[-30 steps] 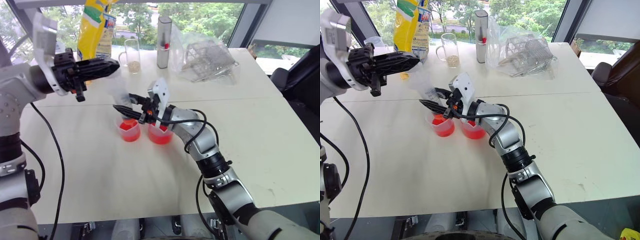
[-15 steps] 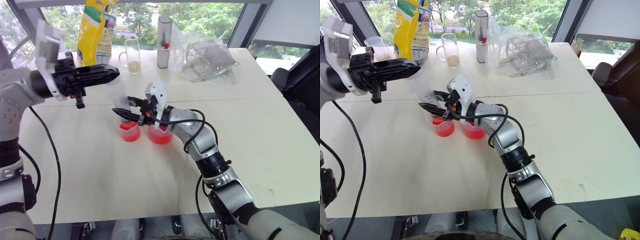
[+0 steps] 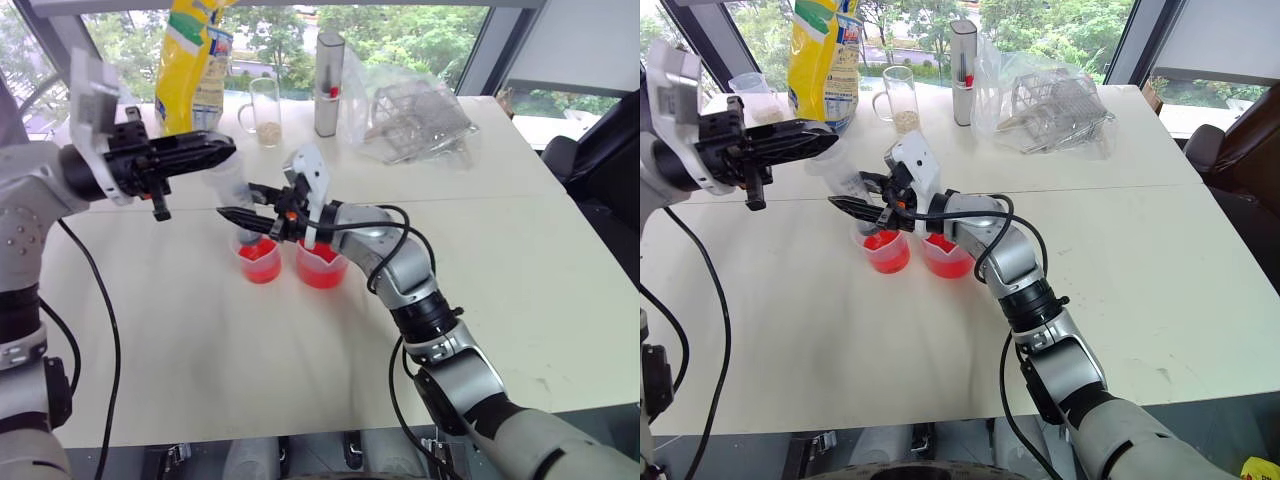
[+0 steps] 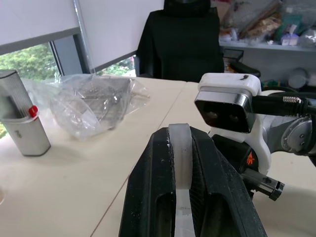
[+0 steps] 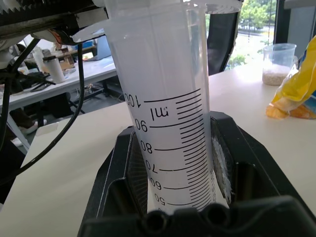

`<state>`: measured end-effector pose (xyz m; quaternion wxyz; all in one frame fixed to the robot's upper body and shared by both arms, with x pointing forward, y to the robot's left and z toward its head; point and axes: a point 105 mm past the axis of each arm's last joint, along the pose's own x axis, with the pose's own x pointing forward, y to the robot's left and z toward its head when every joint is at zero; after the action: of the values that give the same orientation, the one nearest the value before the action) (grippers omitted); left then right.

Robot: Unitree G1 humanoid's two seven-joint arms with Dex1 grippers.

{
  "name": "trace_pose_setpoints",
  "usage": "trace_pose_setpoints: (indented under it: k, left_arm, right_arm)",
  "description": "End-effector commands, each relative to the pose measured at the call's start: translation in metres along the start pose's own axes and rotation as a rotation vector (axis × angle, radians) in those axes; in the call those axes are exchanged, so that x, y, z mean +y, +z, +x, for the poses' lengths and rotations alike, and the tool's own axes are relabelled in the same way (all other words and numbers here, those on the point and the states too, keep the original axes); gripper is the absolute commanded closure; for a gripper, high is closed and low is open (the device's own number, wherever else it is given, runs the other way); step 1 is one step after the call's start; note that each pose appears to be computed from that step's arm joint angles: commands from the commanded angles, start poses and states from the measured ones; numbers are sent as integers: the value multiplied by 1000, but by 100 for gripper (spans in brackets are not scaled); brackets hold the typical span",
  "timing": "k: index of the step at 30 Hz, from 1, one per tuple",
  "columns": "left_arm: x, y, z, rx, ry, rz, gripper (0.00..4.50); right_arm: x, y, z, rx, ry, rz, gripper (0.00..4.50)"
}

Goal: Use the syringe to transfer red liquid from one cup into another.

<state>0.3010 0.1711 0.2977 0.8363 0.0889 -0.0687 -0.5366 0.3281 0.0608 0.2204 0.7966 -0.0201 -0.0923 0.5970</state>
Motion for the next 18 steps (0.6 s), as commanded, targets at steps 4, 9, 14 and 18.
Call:
trace_pose_setpoints:
  k: [4,9,14,18]
  left_arm:
    - [-10,-28,9,100,-51,-51,448]
    - [-6,-14,9,61,-33,-38,448]
    - [-3,-3,9,19,-18,-57,448]
    - [0,2,10,-14,1,-79,266]
  right_arm:
    - [-11,77,-11,-257,-61,-95,307]
    - [-9,67,-9,-236,-54,-85,307]
    - [-4,58,-7,-212,-36,-75,307]
    - [1,53,-4,-201,-16,-65,307]
